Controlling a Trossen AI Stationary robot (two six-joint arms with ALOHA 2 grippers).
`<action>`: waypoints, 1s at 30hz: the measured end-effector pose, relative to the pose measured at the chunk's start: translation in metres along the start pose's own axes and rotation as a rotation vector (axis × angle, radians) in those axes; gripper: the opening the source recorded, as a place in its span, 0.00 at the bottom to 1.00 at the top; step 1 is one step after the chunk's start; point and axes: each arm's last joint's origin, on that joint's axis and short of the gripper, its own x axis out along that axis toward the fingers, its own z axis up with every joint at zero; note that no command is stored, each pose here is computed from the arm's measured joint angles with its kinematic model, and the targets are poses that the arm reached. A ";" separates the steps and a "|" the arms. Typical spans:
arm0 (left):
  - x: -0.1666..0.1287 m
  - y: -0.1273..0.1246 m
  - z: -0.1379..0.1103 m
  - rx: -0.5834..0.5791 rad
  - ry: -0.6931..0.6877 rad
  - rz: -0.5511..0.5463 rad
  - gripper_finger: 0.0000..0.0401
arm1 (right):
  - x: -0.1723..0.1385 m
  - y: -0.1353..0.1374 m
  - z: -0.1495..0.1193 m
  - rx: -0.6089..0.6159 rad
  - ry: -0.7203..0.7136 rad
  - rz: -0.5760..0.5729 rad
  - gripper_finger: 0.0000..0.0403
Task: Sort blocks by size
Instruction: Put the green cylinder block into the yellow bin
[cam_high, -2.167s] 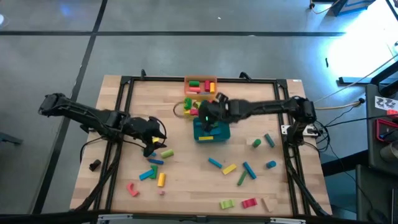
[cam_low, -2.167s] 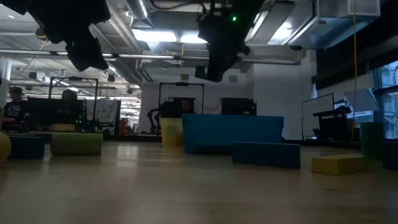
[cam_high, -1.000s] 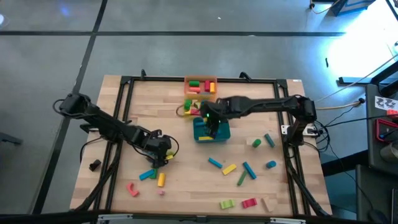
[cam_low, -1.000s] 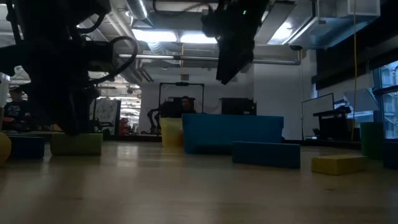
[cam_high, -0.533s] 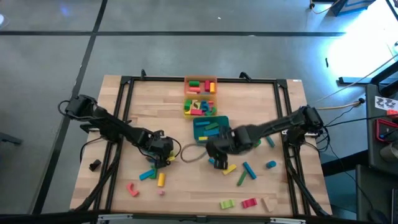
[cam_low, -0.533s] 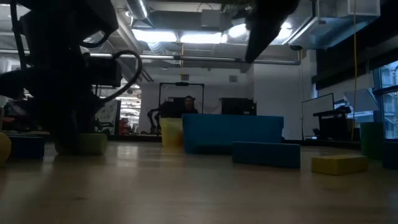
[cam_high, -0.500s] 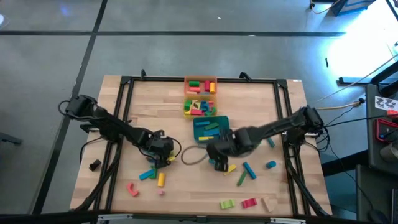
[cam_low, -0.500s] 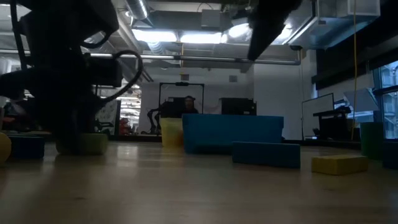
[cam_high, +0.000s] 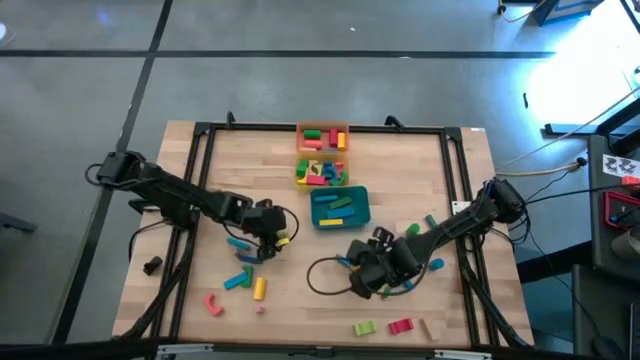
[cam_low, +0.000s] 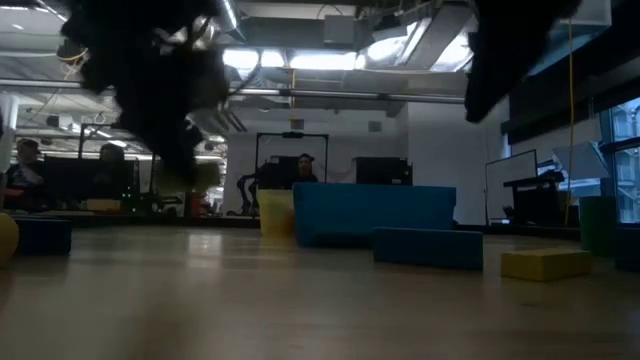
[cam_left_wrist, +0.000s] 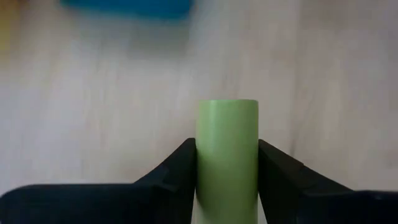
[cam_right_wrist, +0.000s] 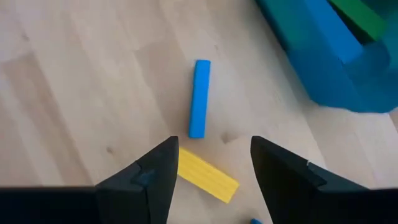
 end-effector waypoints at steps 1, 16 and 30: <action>-0.006 0.002 0.007 0.017 -0.033 -0.005 0.29 | 0.003 0.000 -0.004 0.007 -0.004 -0.012 0.51; -0.060 0.098 0.103 0.069 -0.602 0.355 0.32 | 0.059 -0.001 -0.032 0.085 -0.124 0.079 0.51; -0.011 0.196 0.104 -0.083 -0.641 0.551 0.34 | 0.072 -0.009 -0.042 0.083 -0.170 0.023 0.51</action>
